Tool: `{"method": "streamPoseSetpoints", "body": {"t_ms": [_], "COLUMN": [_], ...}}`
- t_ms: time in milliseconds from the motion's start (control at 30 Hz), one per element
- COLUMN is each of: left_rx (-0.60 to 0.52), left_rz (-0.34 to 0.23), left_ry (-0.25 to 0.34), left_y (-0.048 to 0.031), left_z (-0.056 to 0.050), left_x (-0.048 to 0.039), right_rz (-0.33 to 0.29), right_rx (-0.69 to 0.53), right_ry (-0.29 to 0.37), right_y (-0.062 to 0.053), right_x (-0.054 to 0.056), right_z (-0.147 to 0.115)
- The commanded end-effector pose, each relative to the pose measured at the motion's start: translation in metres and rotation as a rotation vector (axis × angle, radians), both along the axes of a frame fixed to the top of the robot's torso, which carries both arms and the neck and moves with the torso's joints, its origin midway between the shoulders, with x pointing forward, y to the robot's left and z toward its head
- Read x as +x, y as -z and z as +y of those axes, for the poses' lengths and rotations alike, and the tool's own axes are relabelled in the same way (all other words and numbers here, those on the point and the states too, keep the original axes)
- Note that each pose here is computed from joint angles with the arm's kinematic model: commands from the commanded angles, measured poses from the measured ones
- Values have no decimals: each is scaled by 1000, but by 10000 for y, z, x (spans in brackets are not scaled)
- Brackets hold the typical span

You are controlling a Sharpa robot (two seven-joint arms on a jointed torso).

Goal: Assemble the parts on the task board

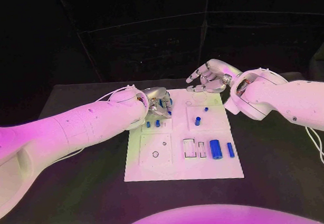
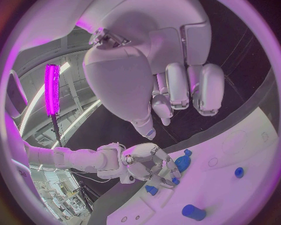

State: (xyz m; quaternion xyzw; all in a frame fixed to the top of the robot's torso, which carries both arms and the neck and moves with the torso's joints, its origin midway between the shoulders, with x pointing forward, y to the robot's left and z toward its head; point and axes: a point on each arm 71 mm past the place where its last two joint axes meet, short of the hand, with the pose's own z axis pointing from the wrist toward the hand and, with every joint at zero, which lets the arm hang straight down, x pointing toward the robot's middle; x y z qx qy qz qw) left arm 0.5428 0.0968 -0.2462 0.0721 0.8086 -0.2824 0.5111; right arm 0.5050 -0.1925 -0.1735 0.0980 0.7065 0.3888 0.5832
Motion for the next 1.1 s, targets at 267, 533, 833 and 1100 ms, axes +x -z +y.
{"method": "streamPoseSetpoints", "body": {"t_ms": [267,533,833,1100], "left_rx": [12,26,33,38], "left_rz": [13,28,37,33], "left_ry": [8,4,7,-11], "left_y": [19,32,39,40], "left_z": [-40,-62,-75,-43], "left_x": [-21,-23,-26,-8], "right_rz": [-6,-2,1,1], "right_rx": [6,5,4,4], "right_ry": [-7,-10,-12,-12], "right_y": [-18,-14,-11,-11], "right_x": [-3,-1,0,2], "right_z": [13,27,35,36]}}
